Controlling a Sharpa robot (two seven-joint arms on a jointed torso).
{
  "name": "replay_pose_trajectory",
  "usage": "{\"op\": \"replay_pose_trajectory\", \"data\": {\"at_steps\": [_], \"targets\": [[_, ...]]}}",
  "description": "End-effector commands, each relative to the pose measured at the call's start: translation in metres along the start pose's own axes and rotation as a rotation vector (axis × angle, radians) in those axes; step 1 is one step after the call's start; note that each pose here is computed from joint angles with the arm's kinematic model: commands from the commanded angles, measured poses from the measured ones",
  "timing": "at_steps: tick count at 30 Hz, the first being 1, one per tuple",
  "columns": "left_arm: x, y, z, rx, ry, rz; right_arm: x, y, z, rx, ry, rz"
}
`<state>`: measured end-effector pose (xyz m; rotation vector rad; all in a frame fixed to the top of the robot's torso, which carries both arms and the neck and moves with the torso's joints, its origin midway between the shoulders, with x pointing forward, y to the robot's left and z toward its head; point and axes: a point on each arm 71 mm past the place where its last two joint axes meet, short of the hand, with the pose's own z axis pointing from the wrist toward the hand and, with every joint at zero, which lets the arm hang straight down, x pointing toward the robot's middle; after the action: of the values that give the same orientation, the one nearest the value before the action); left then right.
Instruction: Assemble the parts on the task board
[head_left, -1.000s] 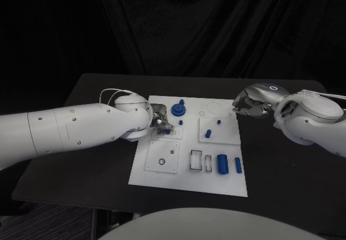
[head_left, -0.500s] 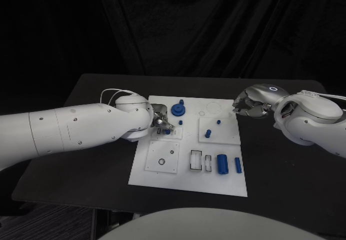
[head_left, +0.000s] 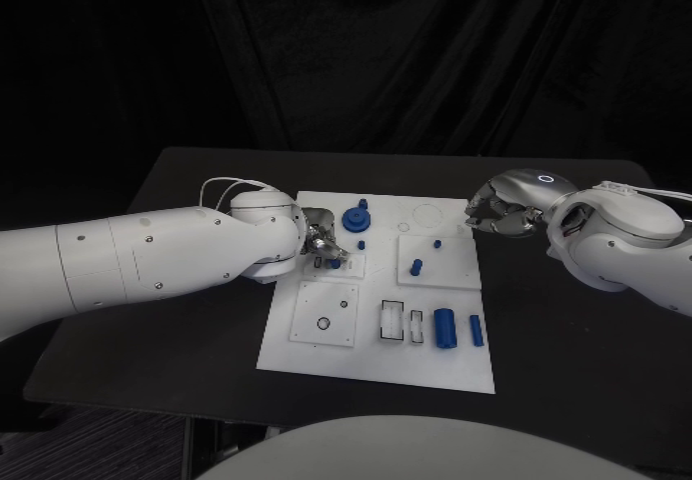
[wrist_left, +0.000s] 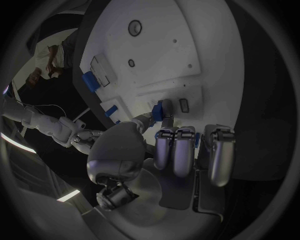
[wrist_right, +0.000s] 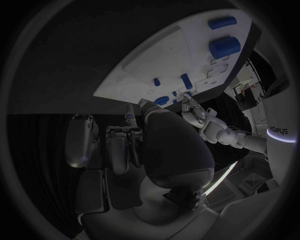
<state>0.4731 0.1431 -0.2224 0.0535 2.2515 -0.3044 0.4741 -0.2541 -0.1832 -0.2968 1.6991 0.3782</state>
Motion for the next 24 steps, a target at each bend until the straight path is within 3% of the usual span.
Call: {"op": "replay_pose_trajectory", "data": {"at_steps": [1, 24], "targets": [[0.0047, -0.0006, 0.0004, 0.011, 0.027, 0.006, 0.0022, -0.0014, -0.0003, 0.020, 0.013, -0.003], [0.0045, 0.0026, 0.0004, 0.003, 0.029, 0.005, 0.0043, -0.0020, -0.0006, 0.026, 0.026, -0.005]]}}
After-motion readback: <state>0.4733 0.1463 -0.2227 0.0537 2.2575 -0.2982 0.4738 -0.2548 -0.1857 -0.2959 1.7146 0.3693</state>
